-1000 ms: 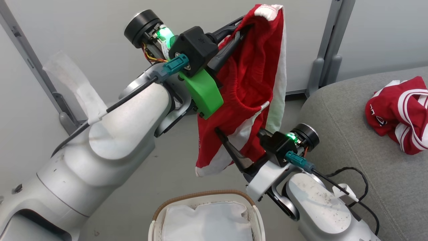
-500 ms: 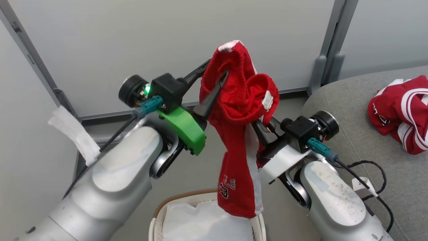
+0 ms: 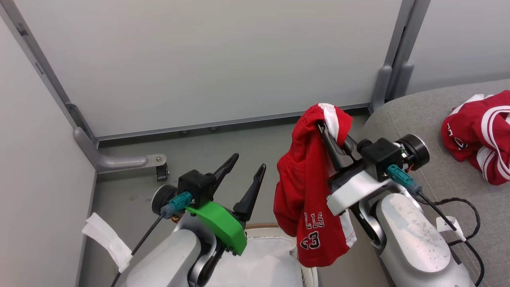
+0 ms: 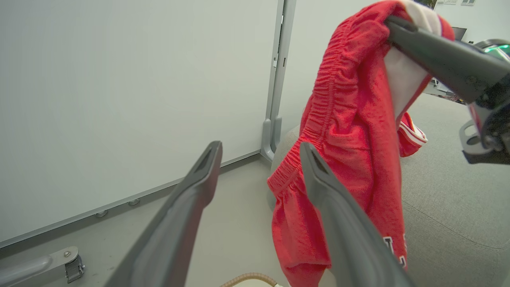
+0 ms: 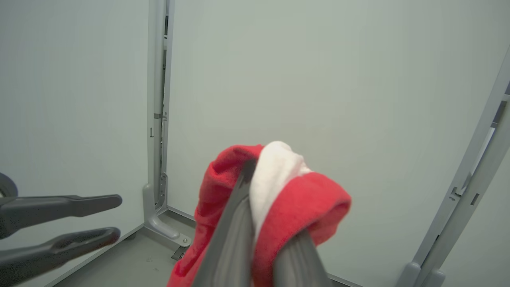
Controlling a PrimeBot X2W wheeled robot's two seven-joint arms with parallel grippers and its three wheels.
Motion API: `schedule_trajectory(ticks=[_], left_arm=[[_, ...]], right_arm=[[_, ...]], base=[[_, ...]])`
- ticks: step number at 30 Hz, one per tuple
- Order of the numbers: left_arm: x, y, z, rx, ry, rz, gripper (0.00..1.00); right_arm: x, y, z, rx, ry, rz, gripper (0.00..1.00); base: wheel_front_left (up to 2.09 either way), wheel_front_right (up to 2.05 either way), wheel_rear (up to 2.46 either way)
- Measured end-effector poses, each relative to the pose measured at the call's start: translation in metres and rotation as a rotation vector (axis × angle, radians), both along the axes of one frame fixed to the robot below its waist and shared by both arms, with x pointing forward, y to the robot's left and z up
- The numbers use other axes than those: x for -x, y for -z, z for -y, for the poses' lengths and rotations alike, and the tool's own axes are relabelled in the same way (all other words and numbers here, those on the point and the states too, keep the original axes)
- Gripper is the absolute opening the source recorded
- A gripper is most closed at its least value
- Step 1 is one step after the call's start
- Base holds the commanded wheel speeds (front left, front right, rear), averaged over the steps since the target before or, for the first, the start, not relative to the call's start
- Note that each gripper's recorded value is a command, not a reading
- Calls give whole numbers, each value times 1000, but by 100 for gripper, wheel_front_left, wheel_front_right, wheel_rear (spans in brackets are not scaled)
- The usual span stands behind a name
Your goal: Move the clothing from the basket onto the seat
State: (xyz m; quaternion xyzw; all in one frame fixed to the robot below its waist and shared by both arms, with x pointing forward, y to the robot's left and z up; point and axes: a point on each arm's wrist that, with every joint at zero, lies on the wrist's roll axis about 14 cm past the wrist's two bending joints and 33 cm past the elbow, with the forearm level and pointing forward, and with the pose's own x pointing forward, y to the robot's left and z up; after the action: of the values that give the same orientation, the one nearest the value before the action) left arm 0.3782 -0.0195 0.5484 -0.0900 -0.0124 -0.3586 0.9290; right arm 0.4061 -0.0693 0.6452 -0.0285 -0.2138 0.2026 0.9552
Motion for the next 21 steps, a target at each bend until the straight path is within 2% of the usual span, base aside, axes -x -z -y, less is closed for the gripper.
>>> schedule_trajectory(ticks=[9,21], left_arm=[[12,15,-8,40,-39,-38,100],[19,24,4,30,-18,-38,100]], right_arm=[[0,18,18,-3,55,-43,0],[0,23,45,-3,131,-53,0]], base=[[0,0,0],[0,0,0]])
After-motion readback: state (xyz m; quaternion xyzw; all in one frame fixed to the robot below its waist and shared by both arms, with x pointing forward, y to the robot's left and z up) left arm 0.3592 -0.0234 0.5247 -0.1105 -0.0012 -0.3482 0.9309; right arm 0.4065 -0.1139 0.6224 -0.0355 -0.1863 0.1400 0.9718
